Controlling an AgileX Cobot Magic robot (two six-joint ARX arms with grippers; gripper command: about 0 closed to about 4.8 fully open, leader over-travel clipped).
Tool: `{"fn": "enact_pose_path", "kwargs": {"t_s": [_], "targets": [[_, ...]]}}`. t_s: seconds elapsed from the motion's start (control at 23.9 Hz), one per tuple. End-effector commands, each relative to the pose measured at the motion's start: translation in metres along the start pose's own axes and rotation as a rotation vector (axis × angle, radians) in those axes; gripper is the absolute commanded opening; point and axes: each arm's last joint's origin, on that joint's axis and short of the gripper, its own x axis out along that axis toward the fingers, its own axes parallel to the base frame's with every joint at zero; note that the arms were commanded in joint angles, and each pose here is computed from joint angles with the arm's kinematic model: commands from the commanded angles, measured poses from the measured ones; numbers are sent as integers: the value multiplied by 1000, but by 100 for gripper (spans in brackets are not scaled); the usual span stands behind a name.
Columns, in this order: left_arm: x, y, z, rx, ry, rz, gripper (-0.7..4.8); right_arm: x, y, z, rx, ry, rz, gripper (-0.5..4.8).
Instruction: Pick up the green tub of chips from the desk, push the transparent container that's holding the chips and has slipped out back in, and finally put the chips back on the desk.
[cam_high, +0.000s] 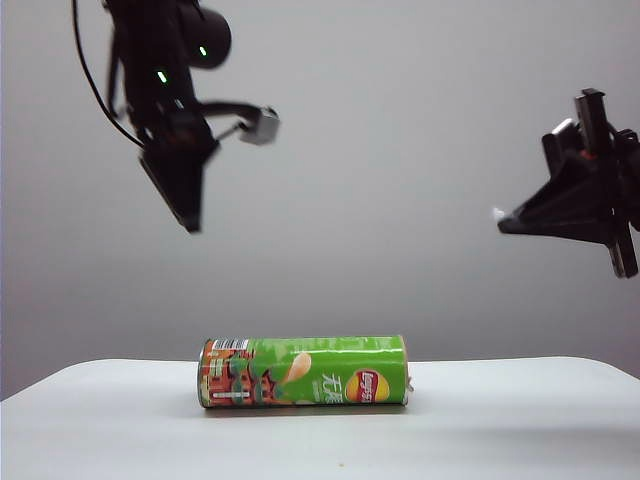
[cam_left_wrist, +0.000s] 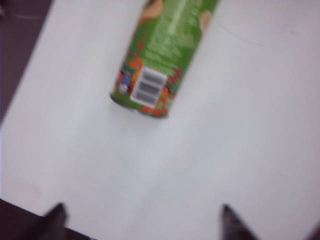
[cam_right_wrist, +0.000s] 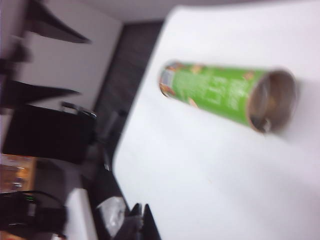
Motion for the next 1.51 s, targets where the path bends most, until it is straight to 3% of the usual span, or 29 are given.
{"fn": "enact_pose_path", "kwargs": {"t_s": [0.04,0.13,0.29,0.34,0.63,0.71,0.8,1.05,1.17,1.26,1.38,1.51], "targets": [[-20,-8,-17,-66,-31,-138,241,0,12,-7,-18,49,-179,-6],[-32,-7,-27,-120,-87,-137,234,-3,22,-7,-60,46,-220,-6],[-62,-25,-60,-204,-158,39,233,-30,66,-6,-183,-48,-243,-6],[-72,-38,-75,-240,-192,125,234,-38,84,-8,-225,-77,-265,-6],[-90,-84,-113,-332,-369,338,232,-66,139,-23,-384,-201,-357,-6],[-91,-94,-121,-379,-432,392,232,-73,153,-30,-428,-262,-400,-6],[-88,-115,-140,-456,-549,504,232,-85,173,-47,-499,-389,-473,-6],[-74,-145,-170,-607,-725,710,230,-90,175,-83,-545,-541,-522,-6],[-63,-162,-185,-610,-830,772,227,-89,167,-104,-539,-609,-576,-6],[-50,-181,-202,-610,-946,824,226,-86,152,-127,-514,-722,-590,-6],[-38,-195,-214,-679,-1116,841,211,-81,136,-148,-469,-868,-561,-6],[-19,-200,-221,-673,-1165,859,210,-77,125,-159,-472,-913,-526,-6]]}}
